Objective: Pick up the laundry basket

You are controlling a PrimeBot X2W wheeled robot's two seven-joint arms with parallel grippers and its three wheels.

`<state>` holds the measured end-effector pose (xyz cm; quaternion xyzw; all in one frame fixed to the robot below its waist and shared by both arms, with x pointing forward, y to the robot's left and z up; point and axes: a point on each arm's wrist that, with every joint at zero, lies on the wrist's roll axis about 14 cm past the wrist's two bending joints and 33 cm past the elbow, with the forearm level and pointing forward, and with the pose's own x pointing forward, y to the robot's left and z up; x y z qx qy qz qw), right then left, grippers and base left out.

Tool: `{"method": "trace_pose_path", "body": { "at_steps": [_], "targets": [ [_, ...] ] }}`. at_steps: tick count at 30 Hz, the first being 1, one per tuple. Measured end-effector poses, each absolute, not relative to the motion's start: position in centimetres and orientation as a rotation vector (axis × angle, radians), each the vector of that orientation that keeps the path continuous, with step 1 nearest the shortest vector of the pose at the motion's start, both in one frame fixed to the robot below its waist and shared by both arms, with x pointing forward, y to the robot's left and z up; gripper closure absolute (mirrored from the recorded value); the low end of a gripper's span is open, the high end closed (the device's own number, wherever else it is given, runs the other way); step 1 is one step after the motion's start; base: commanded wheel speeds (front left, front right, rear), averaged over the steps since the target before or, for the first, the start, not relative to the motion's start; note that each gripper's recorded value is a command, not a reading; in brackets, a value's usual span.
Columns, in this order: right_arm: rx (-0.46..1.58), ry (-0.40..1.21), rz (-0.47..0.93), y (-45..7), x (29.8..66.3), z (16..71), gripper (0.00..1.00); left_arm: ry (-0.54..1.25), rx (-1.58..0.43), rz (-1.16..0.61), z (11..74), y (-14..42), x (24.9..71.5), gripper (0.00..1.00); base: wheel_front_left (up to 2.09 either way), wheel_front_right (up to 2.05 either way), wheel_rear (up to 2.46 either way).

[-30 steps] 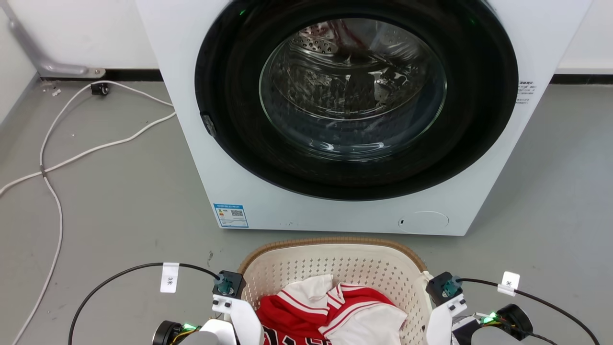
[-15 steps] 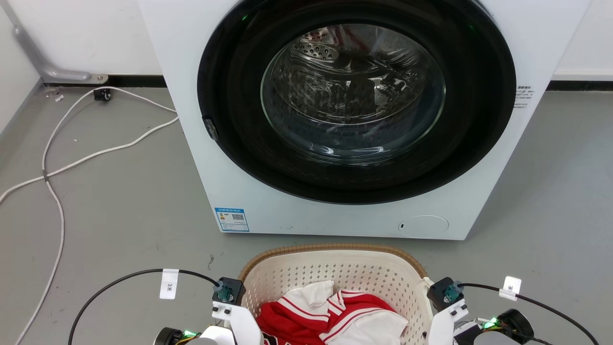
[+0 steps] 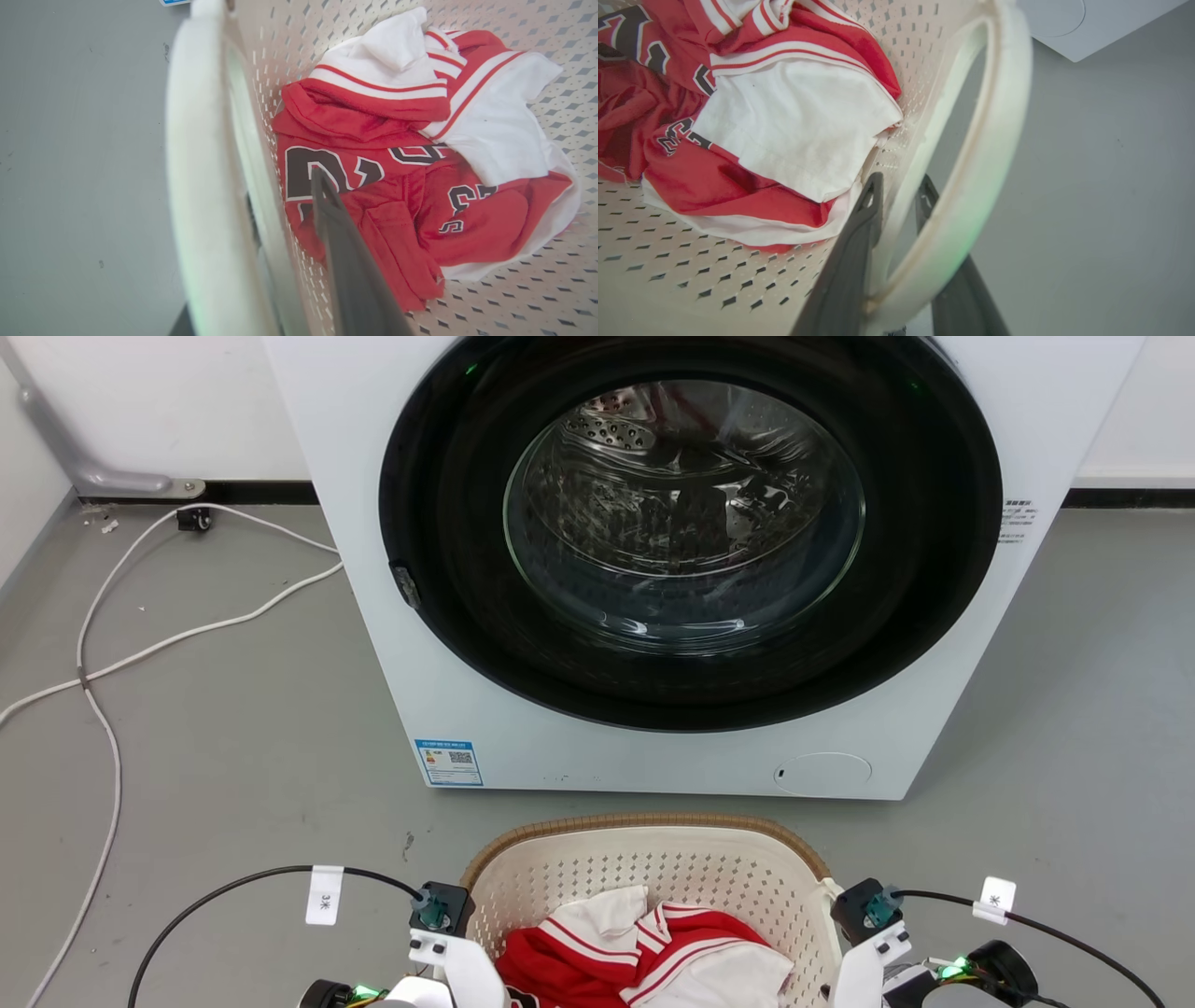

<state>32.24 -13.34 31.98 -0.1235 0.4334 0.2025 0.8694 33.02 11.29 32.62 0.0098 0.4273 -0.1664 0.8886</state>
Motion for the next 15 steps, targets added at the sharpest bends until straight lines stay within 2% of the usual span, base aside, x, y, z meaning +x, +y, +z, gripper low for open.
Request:
{"method": "trace_pose_path", "body": {
  "at_steps": [15],
  "targets": [
    [-0.254, 0.909, 0.421, -13.50, 32.17, 31.91, 1.00, 0.886, 0.020, -0.351, 32.56, 11.15, 33.06, 1.00, 0.00, 0.00, 0.00]
  ]
}}
